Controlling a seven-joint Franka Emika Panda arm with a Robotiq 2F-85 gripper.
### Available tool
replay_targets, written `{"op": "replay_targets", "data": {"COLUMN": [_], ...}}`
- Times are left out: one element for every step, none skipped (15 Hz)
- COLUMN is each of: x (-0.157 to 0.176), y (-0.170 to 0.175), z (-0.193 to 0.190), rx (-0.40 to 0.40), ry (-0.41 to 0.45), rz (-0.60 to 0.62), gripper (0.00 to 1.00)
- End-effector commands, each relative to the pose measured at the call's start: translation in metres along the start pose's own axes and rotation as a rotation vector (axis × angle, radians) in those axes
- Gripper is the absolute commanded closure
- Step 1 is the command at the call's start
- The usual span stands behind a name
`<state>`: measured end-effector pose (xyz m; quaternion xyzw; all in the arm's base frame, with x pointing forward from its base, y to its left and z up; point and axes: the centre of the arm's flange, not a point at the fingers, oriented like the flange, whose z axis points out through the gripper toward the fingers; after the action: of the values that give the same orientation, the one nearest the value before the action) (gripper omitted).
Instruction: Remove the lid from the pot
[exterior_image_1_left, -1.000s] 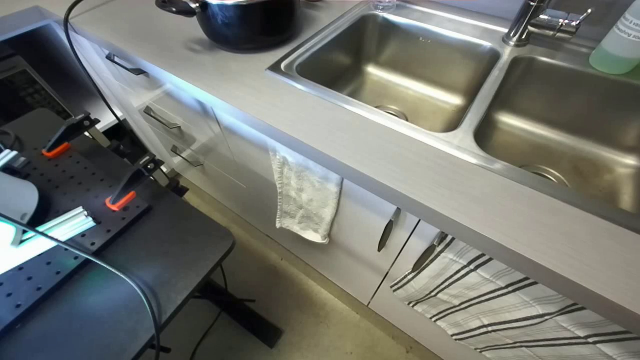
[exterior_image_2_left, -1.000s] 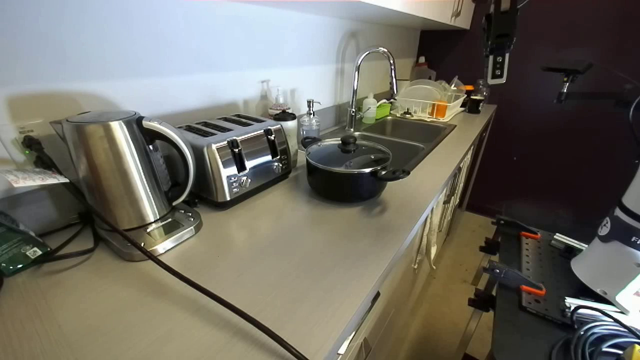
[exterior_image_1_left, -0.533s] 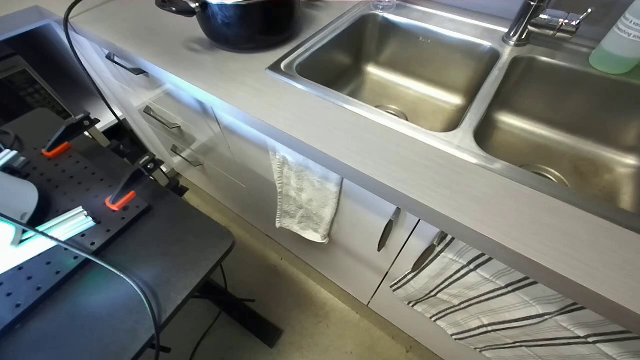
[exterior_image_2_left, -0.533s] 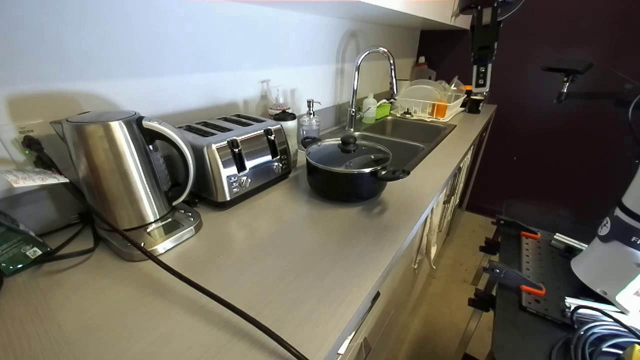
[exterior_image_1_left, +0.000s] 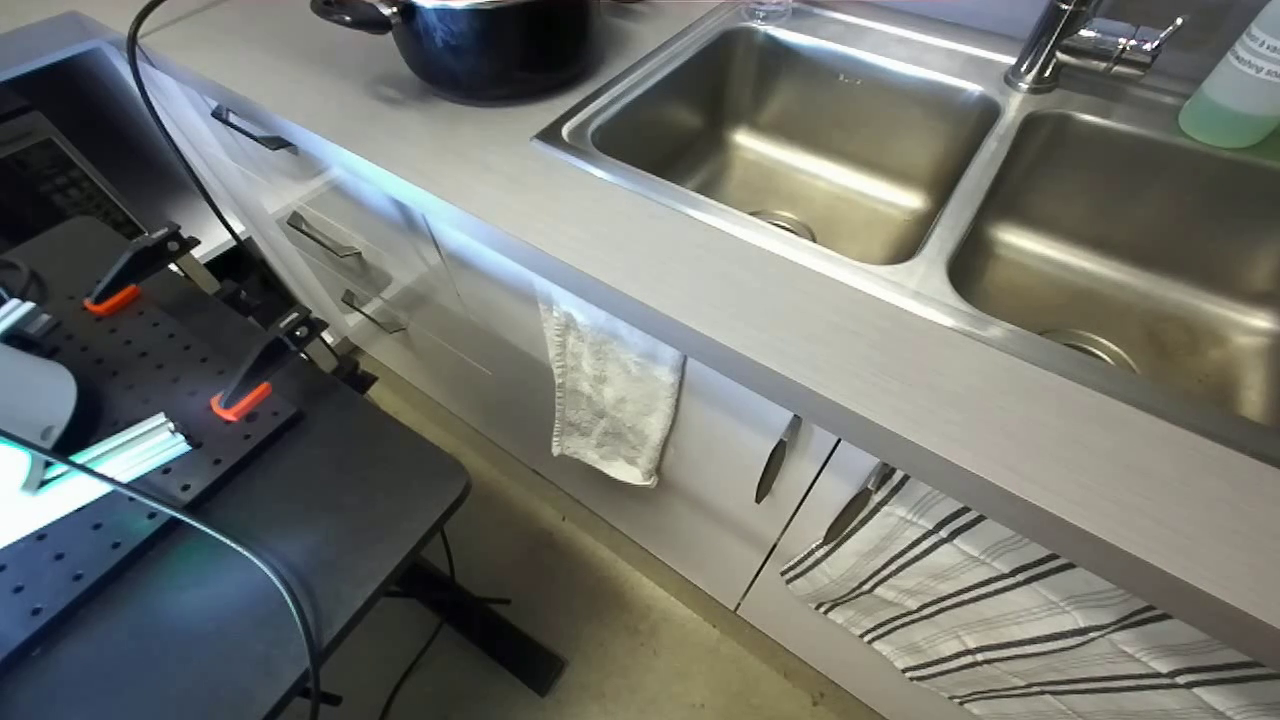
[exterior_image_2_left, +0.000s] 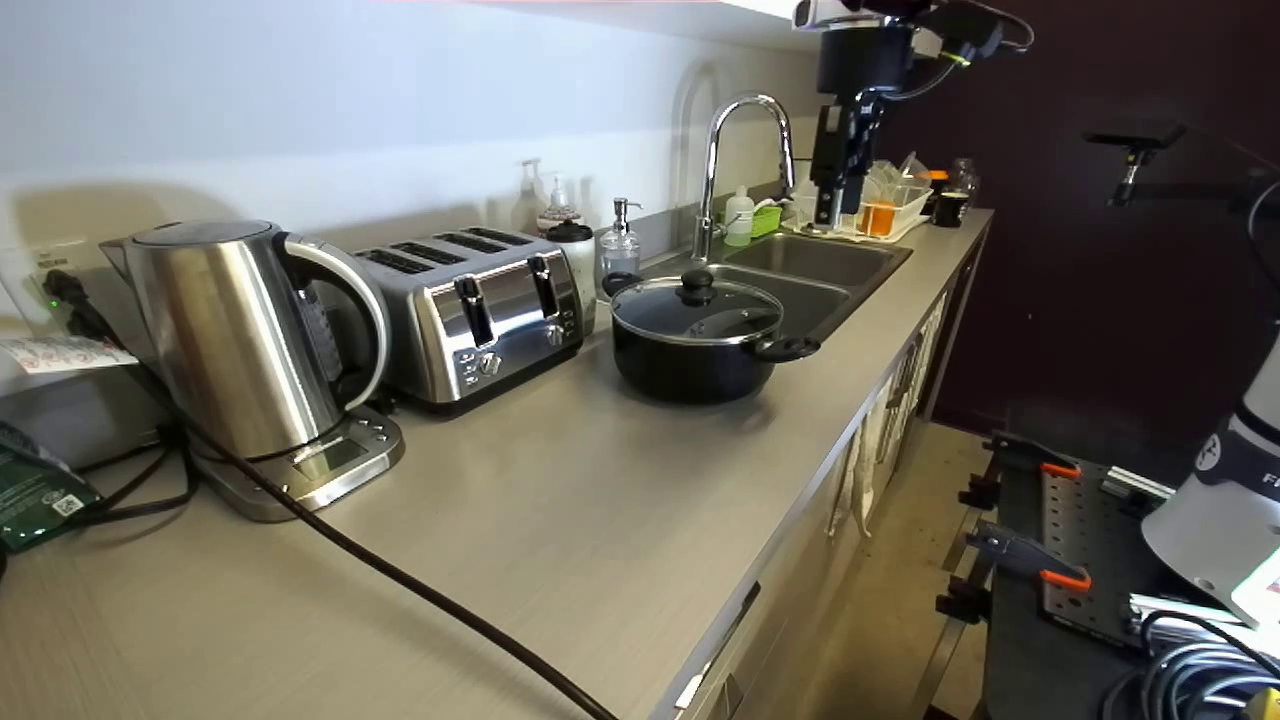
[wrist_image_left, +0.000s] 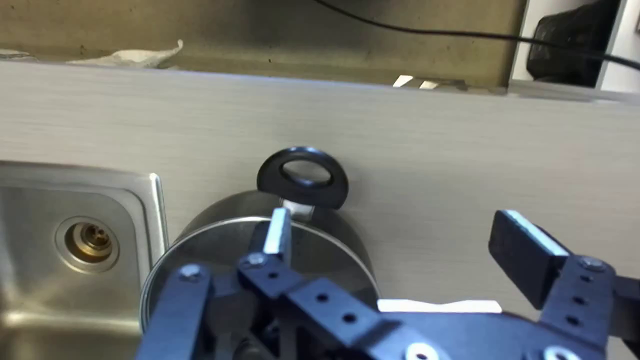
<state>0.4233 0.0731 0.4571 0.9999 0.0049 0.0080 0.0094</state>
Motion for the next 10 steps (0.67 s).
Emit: {"op": "replay_targets", "data": {"x": [0.042, 0.050, 0.058, 0.065, 0.072, 0.079, 0.084, 0.089, 0.093, 0.098], "y": [0.015, 0.021, 0.025, 0.030, 0.034, 0.039, 0.043, 0.047, 0.050, 0.053], "z": [0.020, 0.026, 0.030, 0.035, 0.040, 0.045, 0.049, 0.054, 0.058, 0.062], "rx": [-0.021, -0.027, -0.037, -0.039, -0.041, -0.042, -0.043, -0.045, -0.050, -0.055], "ry": [0.094, 0.115, 0.144, 0.158, 0.170, 0.175, 0.183, 0.185, 0.196, 0.204], "rz": [0.062, 0.076, 0.091, 0.101, 0.116, 0.131, 0.144, 0.156, 0.167, 0.176], "gripper": [0.00, 0.00, 0.00, 0.00, 0.00, 0.00, 0.00, 0.00, 0.00, 0.00]}}
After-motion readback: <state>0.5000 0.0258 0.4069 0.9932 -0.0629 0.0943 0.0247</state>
